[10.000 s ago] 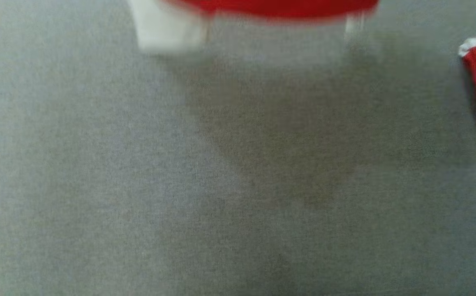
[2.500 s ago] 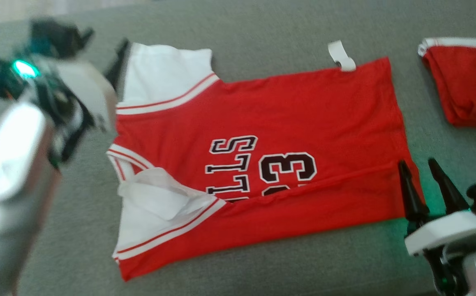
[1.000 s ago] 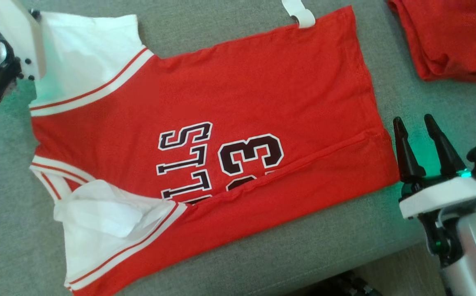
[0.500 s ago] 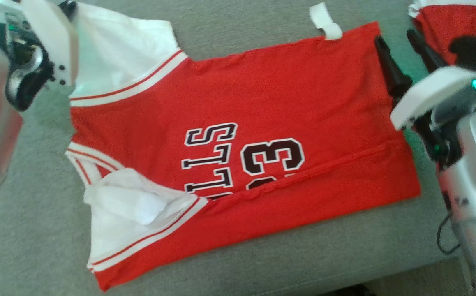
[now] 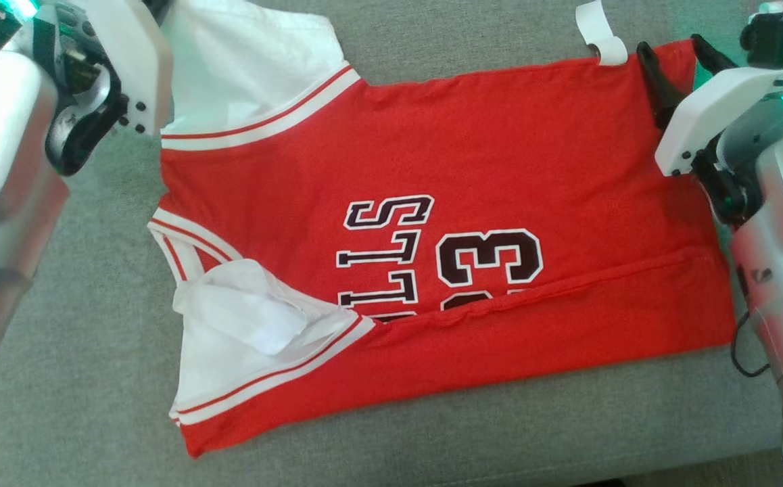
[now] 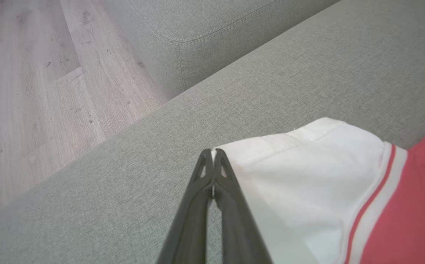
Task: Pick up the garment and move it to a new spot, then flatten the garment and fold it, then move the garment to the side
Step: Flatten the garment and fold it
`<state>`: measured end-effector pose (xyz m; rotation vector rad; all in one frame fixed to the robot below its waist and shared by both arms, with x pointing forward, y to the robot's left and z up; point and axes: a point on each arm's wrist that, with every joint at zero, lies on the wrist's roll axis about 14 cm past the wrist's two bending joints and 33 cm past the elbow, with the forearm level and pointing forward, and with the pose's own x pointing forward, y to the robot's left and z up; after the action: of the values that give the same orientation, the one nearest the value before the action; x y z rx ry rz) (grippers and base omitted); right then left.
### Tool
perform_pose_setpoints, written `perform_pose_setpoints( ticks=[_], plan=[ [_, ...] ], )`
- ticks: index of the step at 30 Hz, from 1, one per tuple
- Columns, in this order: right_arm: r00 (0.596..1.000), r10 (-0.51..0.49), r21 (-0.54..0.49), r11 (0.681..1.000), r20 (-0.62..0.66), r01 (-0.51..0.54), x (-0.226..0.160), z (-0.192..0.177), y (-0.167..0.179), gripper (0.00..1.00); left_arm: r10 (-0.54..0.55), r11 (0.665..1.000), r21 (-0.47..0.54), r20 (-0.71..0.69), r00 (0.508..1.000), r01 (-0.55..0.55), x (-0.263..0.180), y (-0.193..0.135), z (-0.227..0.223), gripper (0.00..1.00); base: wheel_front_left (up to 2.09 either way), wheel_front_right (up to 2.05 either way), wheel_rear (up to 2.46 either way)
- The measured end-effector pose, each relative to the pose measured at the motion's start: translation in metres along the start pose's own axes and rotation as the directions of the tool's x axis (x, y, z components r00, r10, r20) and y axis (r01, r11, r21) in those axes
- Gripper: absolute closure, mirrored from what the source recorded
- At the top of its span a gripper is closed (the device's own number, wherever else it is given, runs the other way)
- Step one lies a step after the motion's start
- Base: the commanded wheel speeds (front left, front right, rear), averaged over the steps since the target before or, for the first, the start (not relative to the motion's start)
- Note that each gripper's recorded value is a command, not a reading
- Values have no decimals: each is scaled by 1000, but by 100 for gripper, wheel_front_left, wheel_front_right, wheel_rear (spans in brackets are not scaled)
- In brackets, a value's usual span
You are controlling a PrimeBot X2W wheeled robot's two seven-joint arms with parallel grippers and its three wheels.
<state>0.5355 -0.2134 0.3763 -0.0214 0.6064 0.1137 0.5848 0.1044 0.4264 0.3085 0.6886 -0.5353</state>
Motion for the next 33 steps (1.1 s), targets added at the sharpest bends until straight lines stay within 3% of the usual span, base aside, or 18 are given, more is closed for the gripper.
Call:
perform_pose_setpoints(
  ticks=[1,2,3,4,6,13,19,26,33],
  plan=[
    [1000,-2,-3,1000,-3,2,1,0,0,12,0,1000,2,6,1000,0,-1,0,1,100,0,0,0],
    [1000,-4,-4,1000,-1,4,1,1,-1,37,2,1000,4,6,1000,-2,-1,0,1,100,0,0,0],
    [1000,-6,-8,1000,2,6,1,1,-1,55,3,1000,5,13,1000,-3,-2,0,2,100,0,0,0],
    [1000,-8,-9,1000,1,8,2,1,-2,64,3,1000,7,13,1000,-3,-2,0,2,100,0,0,0],
    [1000,-12,-13,1000,-1,12,2,1,-3,98,2,1000,13,15,1000,-2,-2,-1,1,100,0,0,0],
    [998,-15,-31,999,62,17,2,16,-4,100,12,999,37,101,995,-16,-6,2,17,100,0,0,0],
    [982,-18,0,1000,188,19,-2,52,-6,100,72,993,75,281,957,-96,-22,20,60,100,0,0,0],
    [957,-20,33,999,288,11,-15,86,-5,100,120,988,49,362,924,-148,-49,32,83,100,0,0,0],
    [954,-2,39,999,300,-10,-31,74,2,100,104,993,5,416,903,-117,-76,15,72,100,0,0,0]
  ],
)
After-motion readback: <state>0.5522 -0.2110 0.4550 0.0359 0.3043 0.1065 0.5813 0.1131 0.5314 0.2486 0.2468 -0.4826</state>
